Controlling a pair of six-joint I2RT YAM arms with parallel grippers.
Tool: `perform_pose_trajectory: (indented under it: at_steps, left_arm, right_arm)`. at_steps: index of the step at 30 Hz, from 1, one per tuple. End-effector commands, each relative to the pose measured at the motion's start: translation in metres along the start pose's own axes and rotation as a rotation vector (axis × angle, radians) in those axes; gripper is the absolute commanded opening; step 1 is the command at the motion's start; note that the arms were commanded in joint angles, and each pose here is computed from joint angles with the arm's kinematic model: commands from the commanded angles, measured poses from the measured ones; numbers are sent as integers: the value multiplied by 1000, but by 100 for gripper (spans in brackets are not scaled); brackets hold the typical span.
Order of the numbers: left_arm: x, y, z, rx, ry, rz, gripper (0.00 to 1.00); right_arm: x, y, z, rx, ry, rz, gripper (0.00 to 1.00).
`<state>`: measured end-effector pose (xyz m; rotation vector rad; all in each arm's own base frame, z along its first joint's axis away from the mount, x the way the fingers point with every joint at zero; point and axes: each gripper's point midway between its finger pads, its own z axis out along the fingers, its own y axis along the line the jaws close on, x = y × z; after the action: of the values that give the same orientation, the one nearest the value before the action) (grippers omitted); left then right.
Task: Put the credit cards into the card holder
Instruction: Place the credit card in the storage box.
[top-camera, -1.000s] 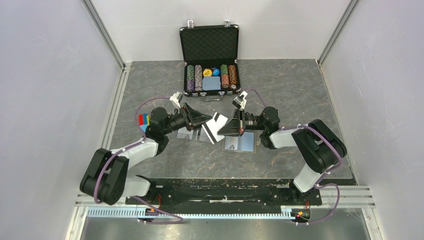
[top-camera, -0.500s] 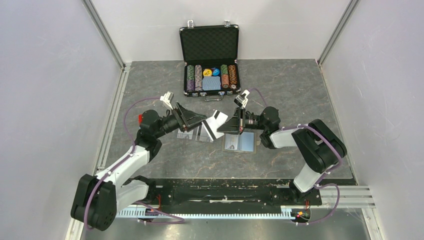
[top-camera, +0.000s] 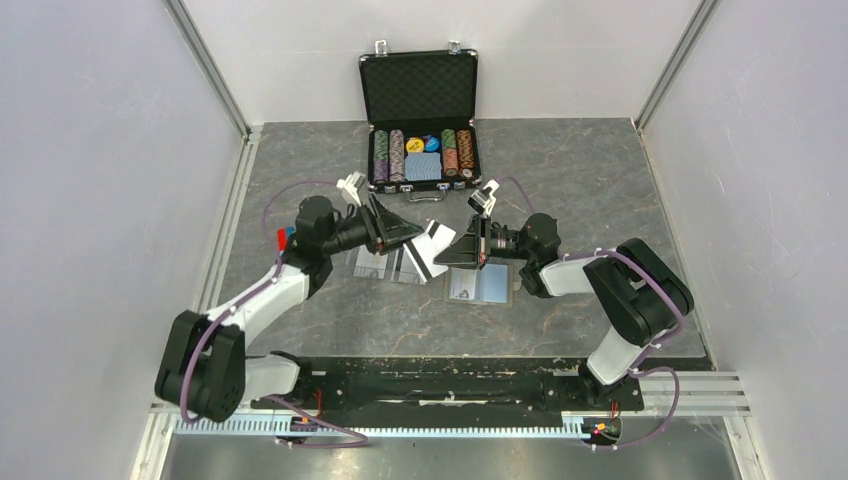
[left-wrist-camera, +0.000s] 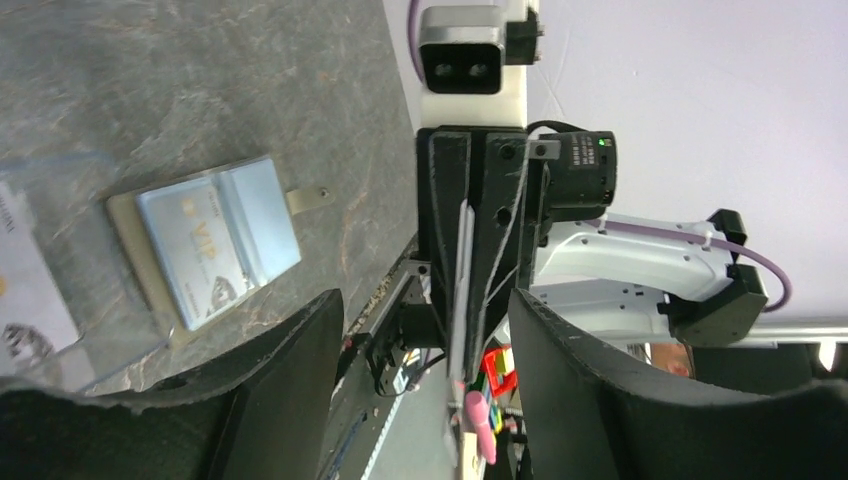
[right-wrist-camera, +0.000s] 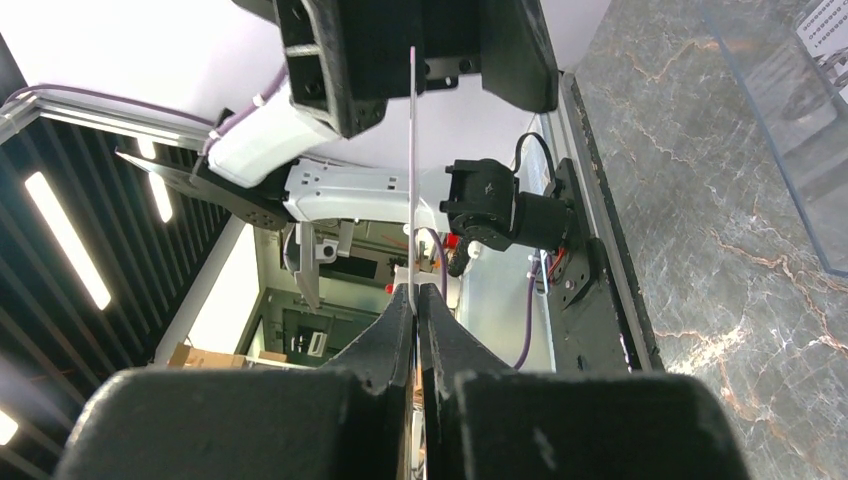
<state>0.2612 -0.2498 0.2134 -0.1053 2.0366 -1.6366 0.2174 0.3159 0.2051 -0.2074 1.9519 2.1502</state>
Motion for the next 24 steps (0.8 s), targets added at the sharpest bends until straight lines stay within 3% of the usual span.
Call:
perform_pose_trajectory:
  at_steps: [1,11,16,19,23,24]
  left_arm:
    - [-8,-30,11,124,115,129,67]
    - [-3,-27,27,151,274,127,61]
    - [7,-21,41,130,334,123,51]
    - [10,-19,46,119,341,123,35]
    - [2,-15,48,92,299,129,3]
    - [-1,-12,48,81,283,128,2]
  right_arm:
    - [4,11,-2,-28,19,-61,0]
    - [11,11,-3,-30,53,-58,0]
    - [13,9,-2,-28,61,-52,0]
    - [14,7,-1,-24,64,-50,0]
    - [16,5,-3,-17,62,-47,0]
    - [16,4,-3,-15,62,-45,0]
